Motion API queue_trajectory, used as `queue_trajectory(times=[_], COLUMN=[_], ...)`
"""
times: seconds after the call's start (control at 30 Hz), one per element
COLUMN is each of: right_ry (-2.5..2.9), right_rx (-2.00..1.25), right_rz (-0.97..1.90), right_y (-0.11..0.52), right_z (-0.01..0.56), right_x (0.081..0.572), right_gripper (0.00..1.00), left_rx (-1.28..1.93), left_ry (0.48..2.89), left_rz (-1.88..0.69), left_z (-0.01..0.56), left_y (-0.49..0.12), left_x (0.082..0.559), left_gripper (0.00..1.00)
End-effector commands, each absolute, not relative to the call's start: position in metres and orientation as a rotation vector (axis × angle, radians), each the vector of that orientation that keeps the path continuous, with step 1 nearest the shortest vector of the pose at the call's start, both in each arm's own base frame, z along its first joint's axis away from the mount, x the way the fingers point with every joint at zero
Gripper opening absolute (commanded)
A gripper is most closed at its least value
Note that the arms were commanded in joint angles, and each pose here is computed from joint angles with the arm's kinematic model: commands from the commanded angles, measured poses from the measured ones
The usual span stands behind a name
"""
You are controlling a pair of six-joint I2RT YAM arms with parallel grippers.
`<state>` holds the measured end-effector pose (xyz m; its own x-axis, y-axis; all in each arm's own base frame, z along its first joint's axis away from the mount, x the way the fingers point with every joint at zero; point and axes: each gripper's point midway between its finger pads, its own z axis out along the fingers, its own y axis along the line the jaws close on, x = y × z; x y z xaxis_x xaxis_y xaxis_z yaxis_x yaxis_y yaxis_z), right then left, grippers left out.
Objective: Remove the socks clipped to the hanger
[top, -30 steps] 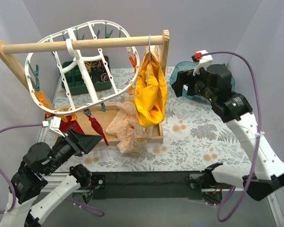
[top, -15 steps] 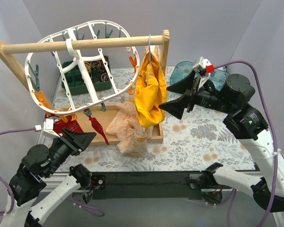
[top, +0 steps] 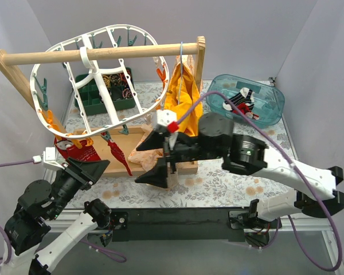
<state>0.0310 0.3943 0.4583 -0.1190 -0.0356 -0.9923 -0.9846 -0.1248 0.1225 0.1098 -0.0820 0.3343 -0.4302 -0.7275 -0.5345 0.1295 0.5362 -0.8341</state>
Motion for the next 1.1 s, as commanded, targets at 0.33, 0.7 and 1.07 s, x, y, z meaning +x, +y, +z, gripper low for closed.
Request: queue_trajectory(times=[0.33,0.7,1.07], right_ry=[1.632,1.622,1.614], right_rx=[-0.969,-0.864,-0.766], right_rz=[0.975,0.933,0.8], right_y=[0.483,0.51,0.514], right_z=[0.326,0.283,0.27], right_x=[0.122,0.12,0.139], right_gripper=[0.91,0.7,0.37], left_rx=[-0.559,-0.567,-0.578], left_ry=[1.637,1.628,1.634], left_rz=[-1.071,-1.079,-1.092], left_z=[0.355,0.353,0.348], left_y=[-0.049,-0.044,-0.045], left_x=[0.089,0.084,0.082], left_gripper=[0.5,0.5,0.5])
